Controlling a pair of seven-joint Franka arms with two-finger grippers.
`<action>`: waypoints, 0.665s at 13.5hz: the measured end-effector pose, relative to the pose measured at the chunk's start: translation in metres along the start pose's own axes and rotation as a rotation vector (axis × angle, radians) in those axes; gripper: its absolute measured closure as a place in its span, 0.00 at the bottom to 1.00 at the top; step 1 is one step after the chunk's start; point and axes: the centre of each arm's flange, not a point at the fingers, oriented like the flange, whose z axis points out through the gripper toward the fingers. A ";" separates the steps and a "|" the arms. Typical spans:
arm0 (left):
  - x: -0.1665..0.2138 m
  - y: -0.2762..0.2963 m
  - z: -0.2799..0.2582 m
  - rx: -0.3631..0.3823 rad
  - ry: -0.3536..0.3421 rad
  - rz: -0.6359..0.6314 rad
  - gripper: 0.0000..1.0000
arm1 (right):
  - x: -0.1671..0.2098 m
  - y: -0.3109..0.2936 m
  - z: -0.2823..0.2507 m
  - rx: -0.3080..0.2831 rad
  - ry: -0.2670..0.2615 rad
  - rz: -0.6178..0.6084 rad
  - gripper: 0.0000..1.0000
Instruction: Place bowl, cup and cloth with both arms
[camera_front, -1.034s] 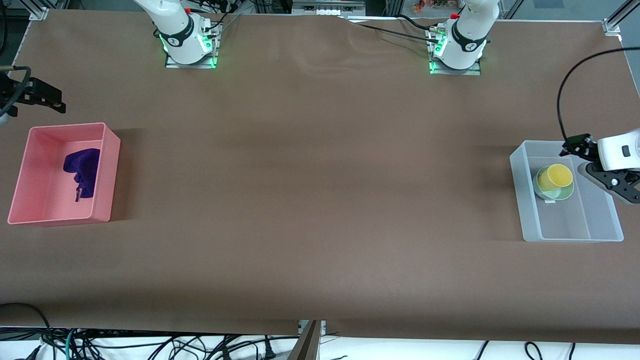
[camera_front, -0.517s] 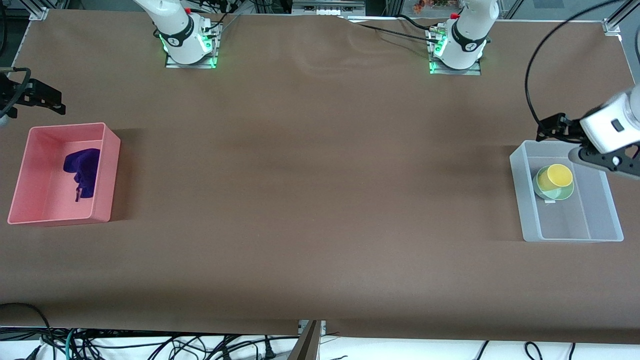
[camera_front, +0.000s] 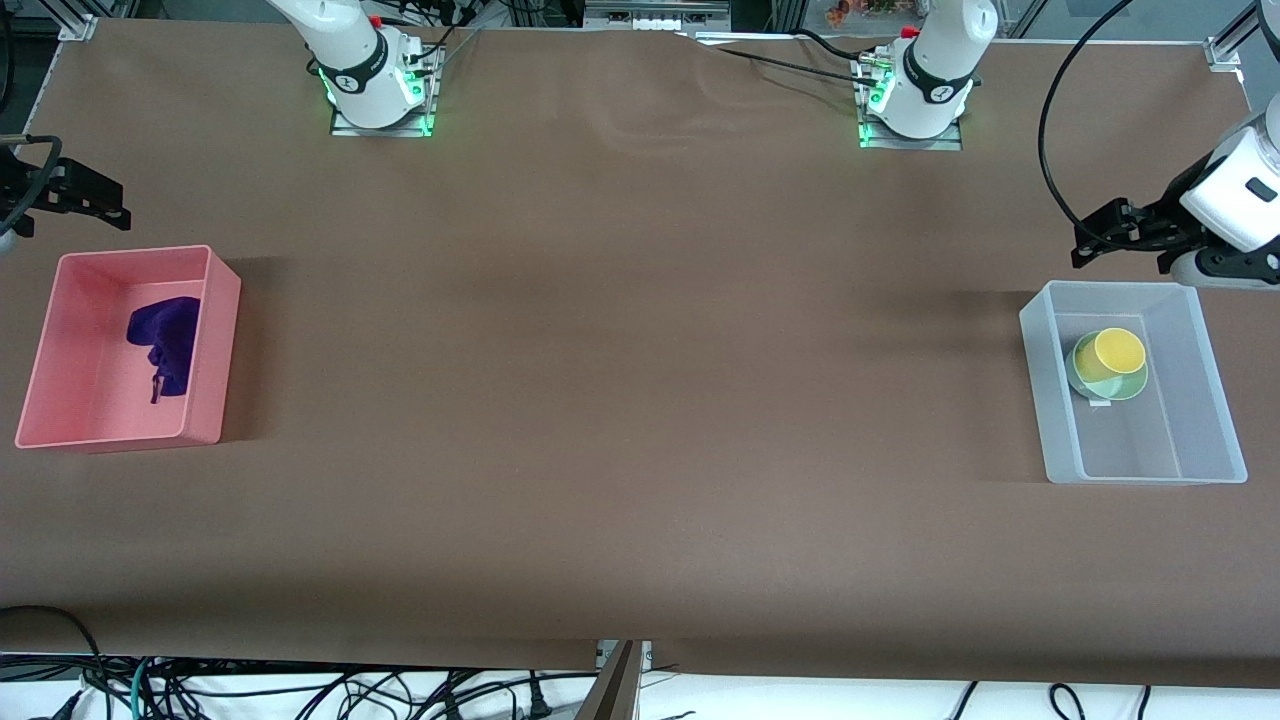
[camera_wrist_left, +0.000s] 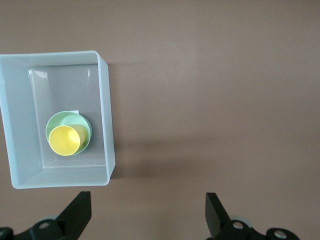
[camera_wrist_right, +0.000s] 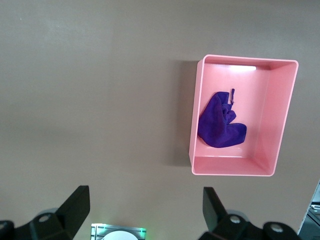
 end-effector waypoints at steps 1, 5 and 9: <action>-0.002 0.001 0.000 -0.001 0.000 -0.006 0.00 | 0.000 0.000 0.000 0.000 0.000 0.000 0.00; -0.003 0.001 0.004 -0.002 -0.004 -0.006 0.00 | 0.000 0.000 0.000 0.000 0.000 0.000 0.00; -0.003 0.001 0.004 -0.002 -0.005 -0.006 0.00 | 0.000 0.000 0.000 0.000 0.000 0.000 0.00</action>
